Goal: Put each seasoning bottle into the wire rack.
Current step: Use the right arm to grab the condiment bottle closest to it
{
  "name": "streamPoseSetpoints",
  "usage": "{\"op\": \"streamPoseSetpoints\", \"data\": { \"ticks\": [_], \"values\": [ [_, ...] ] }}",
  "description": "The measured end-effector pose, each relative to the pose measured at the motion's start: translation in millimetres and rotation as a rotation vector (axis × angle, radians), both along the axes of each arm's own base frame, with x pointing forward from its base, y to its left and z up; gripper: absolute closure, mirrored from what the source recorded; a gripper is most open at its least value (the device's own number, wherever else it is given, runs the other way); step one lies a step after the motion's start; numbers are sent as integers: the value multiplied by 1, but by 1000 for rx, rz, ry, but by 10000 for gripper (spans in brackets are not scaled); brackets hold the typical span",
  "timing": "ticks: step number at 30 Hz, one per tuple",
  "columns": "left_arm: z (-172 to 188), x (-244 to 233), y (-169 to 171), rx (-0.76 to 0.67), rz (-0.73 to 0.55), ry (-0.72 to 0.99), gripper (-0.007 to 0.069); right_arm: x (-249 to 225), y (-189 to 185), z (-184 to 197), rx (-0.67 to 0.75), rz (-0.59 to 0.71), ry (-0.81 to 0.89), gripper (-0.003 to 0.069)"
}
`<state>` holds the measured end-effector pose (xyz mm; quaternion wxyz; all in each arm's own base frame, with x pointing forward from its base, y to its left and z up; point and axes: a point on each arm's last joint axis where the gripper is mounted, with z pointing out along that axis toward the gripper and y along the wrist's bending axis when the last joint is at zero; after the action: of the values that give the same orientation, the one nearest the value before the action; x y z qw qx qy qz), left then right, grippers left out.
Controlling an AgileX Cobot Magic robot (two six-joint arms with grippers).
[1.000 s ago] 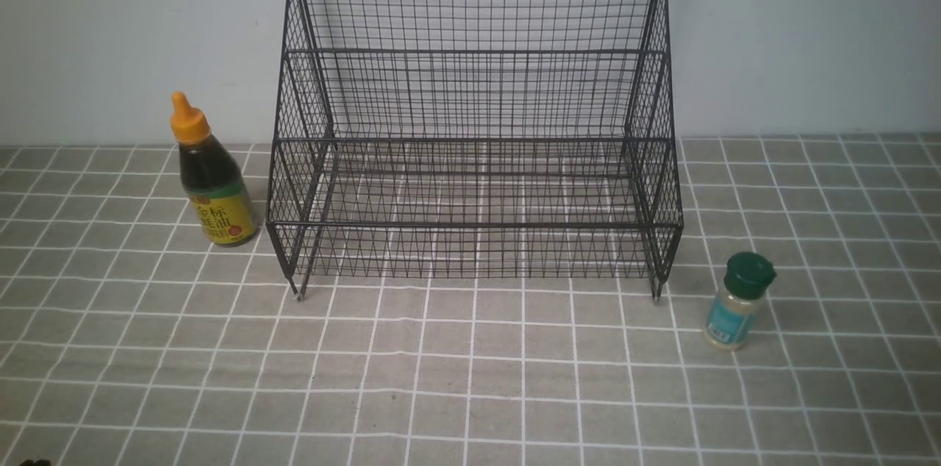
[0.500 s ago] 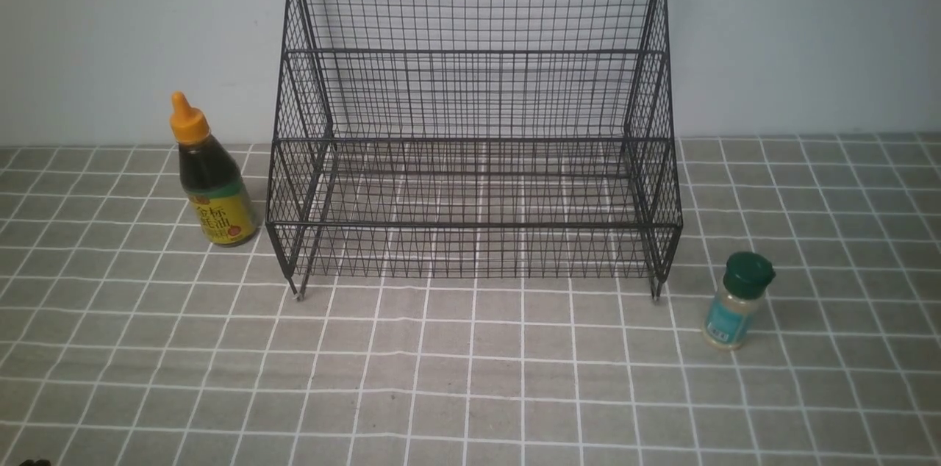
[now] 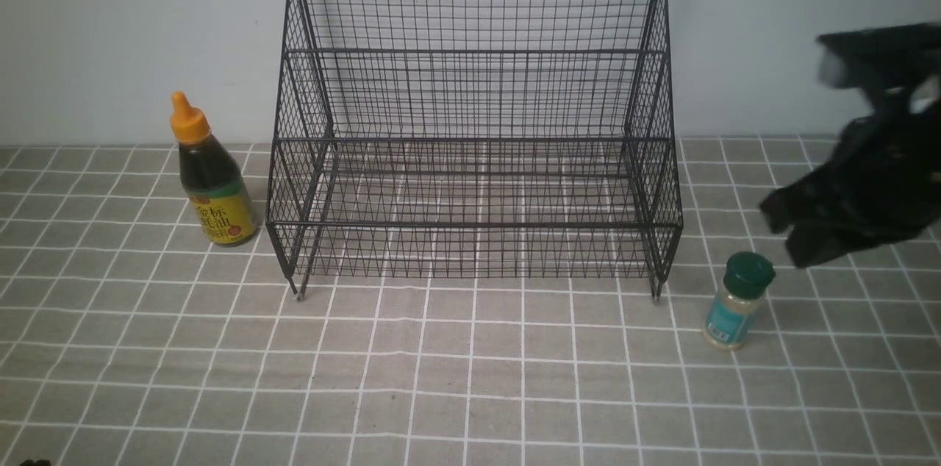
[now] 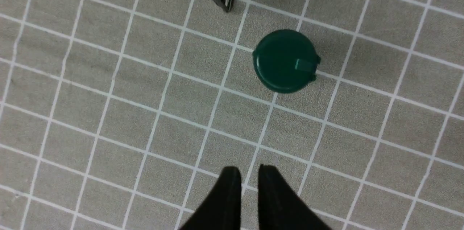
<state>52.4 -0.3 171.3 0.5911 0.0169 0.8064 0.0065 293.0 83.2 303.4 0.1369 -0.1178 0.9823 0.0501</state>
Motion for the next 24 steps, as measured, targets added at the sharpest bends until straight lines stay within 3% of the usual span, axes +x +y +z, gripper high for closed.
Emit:
{"op": "streamPoseSetpoints", "data": {
  "ticks": [1, 4, 7, 10, 14, 17, 19, 22, 24],
  "values": [
    [0, 0, 0, 0, 0, 0, 632, 6, 1, -4, -10, 2, 10, 529],
    [0, 0, 0, 0, 0, 0, 632, 30, 5, -24, -48, -7, 42, 362],
    [0, 0, 0, 0, 0, 0, 632, 39, 7, -33, -51, -9, 47, 276],
    [0, 0, 0, 0, 0, 0, 632, 51, 10, -50, -59, -9, 64, 143],
    [0, 0, 0, 0, 0, 0, 632, 62, 12, -73, -71, -4, 91, 67],
    [0, 0, 0, 0, 0, 0, 632, 68, 14, -89, -82, -2, 109, 72],
    [0, 0, 0, 0, 0, 0, 632, 70, 14, -94, -85, 1, 117, 116],
    [0, 0, 0, 0, 0, 0, 632, 68, 14, -92, -89, 3, 131, 324],
    [0, 0, 0, 0, 0, 0, 632, 61, 12, -81, -96, 4, 143, 310]
  ]
}}
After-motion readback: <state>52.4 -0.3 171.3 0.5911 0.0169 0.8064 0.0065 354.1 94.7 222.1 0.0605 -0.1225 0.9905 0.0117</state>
